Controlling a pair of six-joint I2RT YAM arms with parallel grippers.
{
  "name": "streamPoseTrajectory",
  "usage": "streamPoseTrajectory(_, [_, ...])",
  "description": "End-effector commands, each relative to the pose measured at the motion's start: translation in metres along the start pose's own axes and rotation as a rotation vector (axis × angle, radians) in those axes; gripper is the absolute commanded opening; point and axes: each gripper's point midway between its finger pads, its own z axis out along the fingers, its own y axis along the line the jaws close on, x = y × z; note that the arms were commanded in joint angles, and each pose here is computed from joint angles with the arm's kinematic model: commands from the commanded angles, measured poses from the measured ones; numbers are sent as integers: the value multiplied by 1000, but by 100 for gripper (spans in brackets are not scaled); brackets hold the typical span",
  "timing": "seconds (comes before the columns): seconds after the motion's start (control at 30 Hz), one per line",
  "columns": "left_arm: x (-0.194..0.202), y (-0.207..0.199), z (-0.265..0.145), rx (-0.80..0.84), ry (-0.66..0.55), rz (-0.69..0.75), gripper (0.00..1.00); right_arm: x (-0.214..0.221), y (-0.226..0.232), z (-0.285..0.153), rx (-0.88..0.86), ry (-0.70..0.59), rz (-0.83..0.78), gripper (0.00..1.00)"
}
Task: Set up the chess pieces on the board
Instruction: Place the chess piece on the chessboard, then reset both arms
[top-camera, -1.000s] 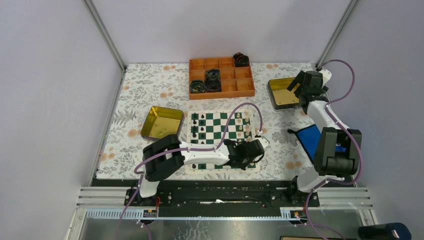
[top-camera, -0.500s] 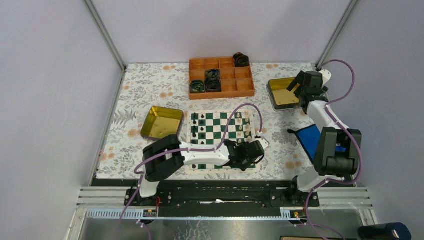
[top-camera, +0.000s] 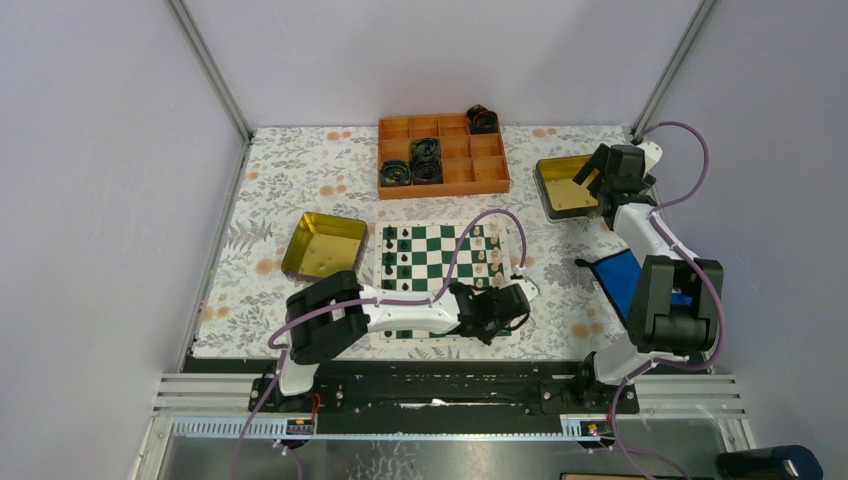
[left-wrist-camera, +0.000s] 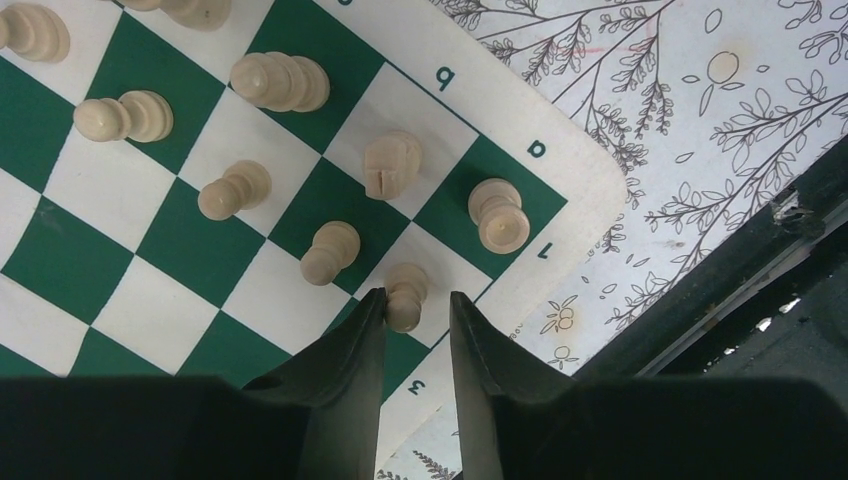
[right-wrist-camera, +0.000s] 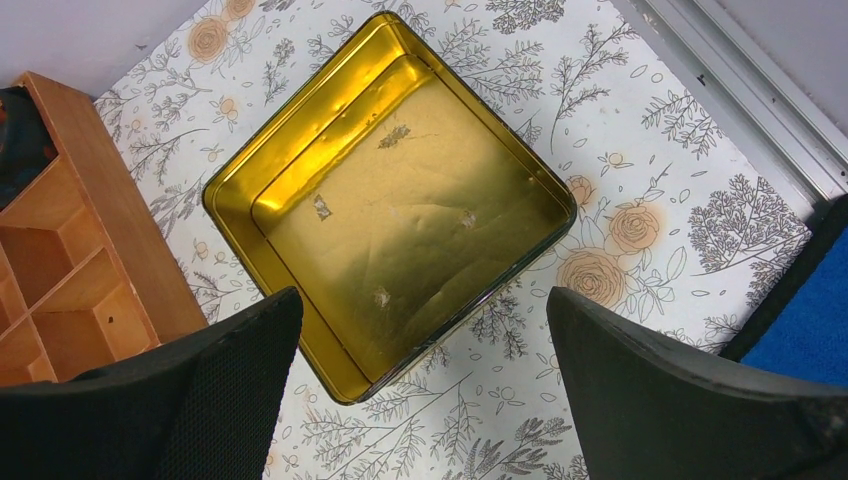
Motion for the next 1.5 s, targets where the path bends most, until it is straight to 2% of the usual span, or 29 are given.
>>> streamPoseTrajectory(0.0, [-9, -4, -10, 8, -27, -10, 35, -29, 9, -13, -38, -89, 37, 100])
streamPoseTrajectory(0.7, [-2, -8, -11, 11, -14, -9, 31, -30, 11, -17, -50, -93, 40, 100])
streamPoseTrajectory(0.97, [-8, 1, -18, -36, -36, -19, 42, -31, 10, -17, -48, -93, 37, 100])
streamPoseTrajectory(1.13, [-15, 2, -31, -31, -55, -35, 47, -31, 11, -16, -48, -93, 37, 100])
streamPoseTrajectory(1.3, [-25, 3, -49, -33, -75, -55, 47, -31, 10, -16, -47, -91, 34, 100])
streamPoseTrajectory(1.47, [-46, 23, -100, -90, -189, -136, 49, -32, 19, -16, -94, -97, 17, 100])
